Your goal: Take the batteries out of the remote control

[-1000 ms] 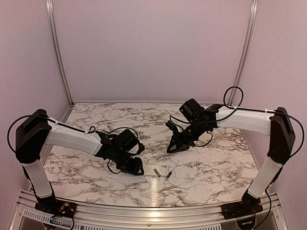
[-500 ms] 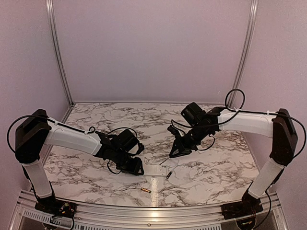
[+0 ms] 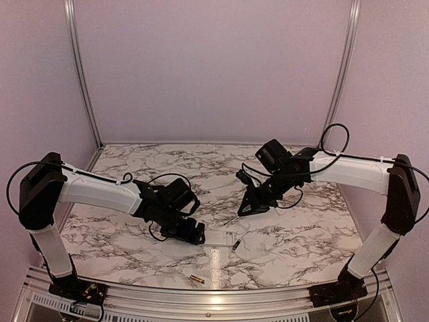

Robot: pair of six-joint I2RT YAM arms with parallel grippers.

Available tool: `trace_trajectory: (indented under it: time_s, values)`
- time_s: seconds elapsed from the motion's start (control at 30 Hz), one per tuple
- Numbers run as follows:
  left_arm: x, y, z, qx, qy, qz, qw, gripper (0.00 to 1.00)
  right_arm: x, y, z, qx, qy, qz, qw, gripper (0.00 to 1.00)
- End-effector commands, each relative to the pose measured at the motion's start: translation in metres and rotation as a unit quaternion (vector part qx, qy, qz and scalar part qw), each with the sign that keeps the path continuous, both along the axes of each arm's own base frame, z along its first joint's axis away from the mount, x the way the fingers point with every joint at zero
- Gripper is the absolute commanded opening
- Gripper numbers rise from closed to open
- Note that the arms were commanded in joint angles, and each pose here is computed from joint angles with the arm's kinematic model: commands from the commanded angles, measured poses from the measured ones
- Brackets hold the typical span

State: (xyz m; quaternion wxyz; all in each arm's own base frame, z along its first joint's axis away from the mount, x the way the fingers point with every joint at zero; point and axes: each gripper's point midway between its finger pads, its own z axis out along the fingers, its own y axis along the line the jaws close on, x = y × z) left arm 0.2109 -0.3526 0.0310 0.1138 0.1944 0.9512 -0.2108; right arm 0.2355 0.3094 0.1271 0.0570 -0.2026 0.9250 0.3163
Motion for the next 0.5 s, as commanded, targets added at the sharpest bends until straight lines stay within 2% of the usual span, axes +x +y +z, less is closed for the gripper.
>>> trace_trajectory:
  time_s: [0.0, 0.17, 0.27, 0.47]
  values:
    - [0.014, 0.012, 0.028, 0.036, -0.052, -0.015, 0.998, 0.93, 0.009, 0.001, 0.025, 0.014, -0.045, -0.004, 0.999, 0.0]
    - [0.025, 0.013, 0.073, 0.035, -0.148, -0.093, 0.984, 0.94, 0.01, -0.002, 0.036, 0.019, -0.054, -0.006, 0.998, 0.0]
    - [0.011, 0.002, 0.103, -0.009, -0.187, -0.171, 0.967, 0.94, 0.008, 0.001, 0.044, 0.031, -0.053, 0.001, 0.998, 0.0]
    - [-0.018, -0.018, 0.15, -0.061, -0.303, -0.306, 0.9, 0.92, -0.005, 0.016, 0.067, 0.086, -0.028, 0.027, 0.995, 0.0]
